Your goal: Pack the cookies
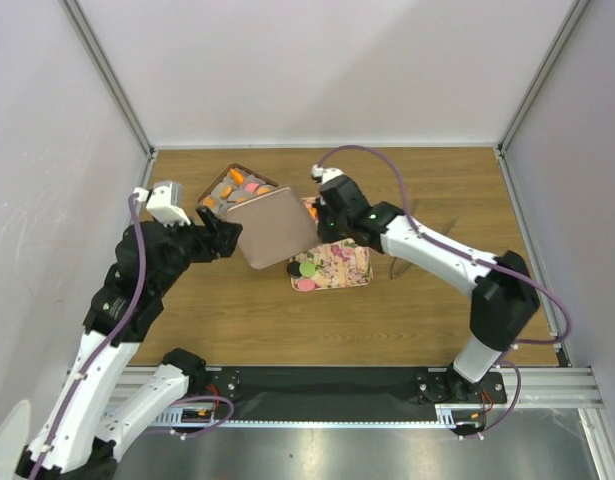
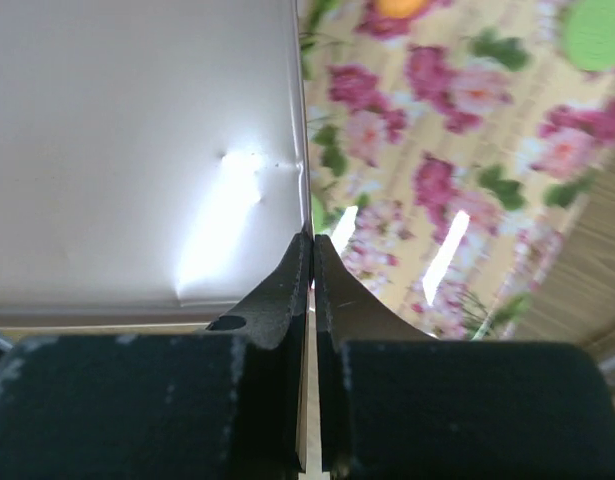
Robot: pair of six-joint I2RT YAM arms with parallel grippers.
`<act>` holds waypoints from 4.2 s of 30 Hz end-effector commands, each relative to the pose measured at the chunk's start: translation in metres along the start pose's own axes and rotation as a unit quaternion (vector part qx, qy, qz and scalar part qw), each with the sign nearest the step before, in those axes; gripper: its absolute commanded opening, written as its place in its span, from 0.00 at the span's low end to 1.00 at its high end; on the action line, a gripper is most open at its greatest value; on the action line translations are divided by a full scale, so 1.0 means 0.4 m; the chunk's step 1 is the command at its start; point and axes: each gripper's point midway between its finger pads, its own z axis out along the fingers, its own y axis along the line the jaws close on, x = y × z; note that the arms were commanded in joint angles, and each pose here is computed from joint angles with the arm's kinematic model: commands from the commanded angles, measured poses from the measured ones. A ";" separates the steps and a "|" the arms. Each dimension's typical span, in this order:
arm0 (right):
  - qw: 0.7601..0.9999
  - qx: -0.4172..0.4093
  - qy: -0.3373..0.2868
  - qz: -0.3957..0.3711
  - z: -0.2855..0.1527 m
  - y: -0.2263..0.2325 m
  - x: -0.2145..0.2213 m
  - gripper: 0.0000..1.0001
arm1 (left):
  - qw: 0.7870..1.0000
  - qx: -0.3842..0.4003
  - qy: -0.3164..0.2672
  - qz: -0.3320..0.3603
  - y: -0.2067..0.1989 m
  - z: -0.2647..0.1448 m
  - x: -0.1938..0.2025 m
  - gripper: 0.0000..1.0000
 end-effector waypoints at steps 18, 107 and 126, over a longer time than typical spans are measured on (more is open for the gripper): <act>0.986 -0.012 -0.131 0.105 -0.217 -0.037 -0.148 0.00 | 0.959 0.159 0.078 -0.222 -0.038 0.212 0.049 0.78; 0.839 0.191 -0.327 -0.390 -0.312 0.232 -0.168 0.00 | 0.968 0.083 0.011 -0.238 0.021 0.229 -0.240 0.85; 0.929 -0.271 -0.247 0.038 -0.202 0.135 -0.458 0.00 | 0.948 -0.237 -0.100 -0.185 0.472 0.396 -0.311 0.75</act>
